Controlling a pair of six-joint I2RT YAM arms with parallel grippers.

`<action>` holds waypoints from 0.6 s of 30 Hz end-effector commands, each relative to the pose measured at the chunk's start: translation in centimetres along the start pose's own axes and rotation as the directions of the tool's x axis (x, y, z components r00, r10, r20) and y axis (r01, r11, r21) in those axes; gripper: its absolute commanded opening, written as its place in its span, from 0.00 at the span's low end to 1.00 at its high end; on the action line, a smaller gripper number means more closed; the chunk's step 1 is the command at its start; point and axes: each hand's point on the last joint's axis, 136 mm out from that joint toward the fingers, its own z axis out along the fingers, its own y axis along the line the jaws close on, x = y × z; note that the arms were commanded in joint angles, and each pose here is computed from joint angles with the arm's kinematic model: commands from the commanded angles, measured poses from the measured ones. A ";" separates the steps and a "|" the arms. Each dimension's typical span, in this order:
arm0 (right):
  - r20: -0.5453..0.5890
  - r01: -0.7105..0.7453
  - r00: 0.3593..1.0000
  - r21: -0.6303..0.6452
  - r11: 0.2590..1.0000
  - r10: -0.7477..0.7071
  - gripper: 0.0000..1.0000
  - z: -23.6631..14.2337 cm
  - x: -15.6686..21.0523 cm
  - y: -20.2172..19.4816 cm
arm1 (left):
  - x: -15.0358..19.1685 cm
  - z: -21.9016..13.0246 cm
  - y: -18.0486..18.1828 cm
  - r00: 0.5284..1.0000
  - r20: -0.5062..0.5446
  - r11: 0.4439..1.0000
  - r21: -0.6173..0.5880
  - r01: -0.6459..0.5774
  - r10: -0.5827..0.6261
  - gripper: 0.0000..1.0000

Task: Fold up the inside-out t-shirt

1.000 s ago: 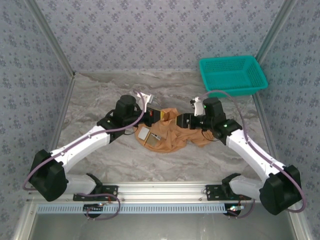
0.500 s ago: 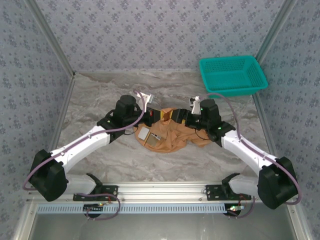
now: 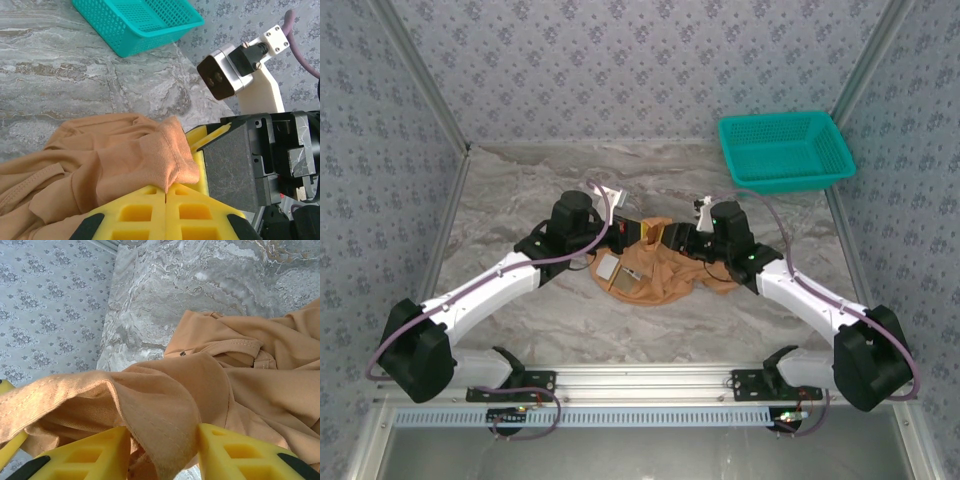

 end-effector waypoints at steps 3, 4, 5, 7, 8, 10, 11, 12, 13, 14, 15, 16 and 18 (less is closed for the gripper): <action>0.013 -0.021 1.000 -0.003 1.000 0.021 0.49 0.1 0.2 0.5 | -0.6 -0.3 -0.4 0.999 0.032 0.999 0.003 -0.033 0.033 0.00; 0.014 -0.023 1.000 -0.006 1.000 0.023 0.50 0.1 0.2 0.6 | -0.6 -0.3 -0.5 0.999 0.031 0.999 0.005 -0.035 0.034 0.00; 0.011 -0.021 1.000 -0.005 1.000 0.021 0.50 0.2 0.3 0.6 | -0.6 -0.3 -0.4 0.999 0.031 0.999 0.004 -0.035 0.035 0.00; 0.012 -0.021 1.000 -0.001 1.000 0.021 0.46 0.2 0.4 0.5 | -0.6 -0.3 -0.5 0.999 0.031 0.999 0.004 -0.037 0.037 0.00; 0.013 -0.020 1.000 -0.001 1.000 0.020 0.41 0.2 0.4 0.6 | -0.6 -0.4 -0.5 0.999 0.032 0.999 0.002 -0.038 0.038 0.00; 0.010 -0.024 1.000 0.010 1.000 0.024 0.30 0.1 0.5 0.4 | -0.5 -0.4 -0.3 0.999 0.031 0.999 -0.008 -0.039 0.040 0.00; 0.003 -0.026 1.000 0.017 1.000 0.026 0.24 0.0 0.6 0.3 | -0.5 -0.5 -0.1 0.999 0.033 0.999 -0.019 -0.039 0.040 0.00; -0.006 -0.025 1.000 0.026 0.999 0.025 0.19 -0.3 0.9 0.2 | -0.5 -0.6 0.2 0.999 0.032 0.998 -0.038 -0.040 0.041 0.00; -0.001 -0.004 1.000 0.042 0.999 0.004 0.15 -0.8 0.7 0.0 | -0.5 -0.8 0.7 0.998 0.038 0.997 -0.065 -0.040 0.042 0.00; -0.001 0.014 1.000 0.059 0.998 -0.014 0.11 -1.3 0.6 -0.2 | -0.5 -1.1 1.3 0.998 0.043 0.995 -0.095 -0.035 0.039 0.00; 0.002 0.051 0.999 0.071 0.996 -0.051 0.09 -1.9 0.4 -0.1 | -0.3 -1.4 1.9 0.998 0.046 0.993 -0.119 -0.027 0.033 0.00; 0.000 0.094 0.996 0.076 0.993 -0.095 0.06 -2.4 0.4 0.0 | 0.0 -1.7 2.6 0.999 0.050 0.991 -0.135 -0.013 0.020 0.00; 0.004 0.167 0.986 0.053 0.985 -0.167 0.02 -3.4 0.2 0.9 | 0.9 -2.1 3.9 0.999 0.040 0.988 -0.152 0.026 -0.020 0.00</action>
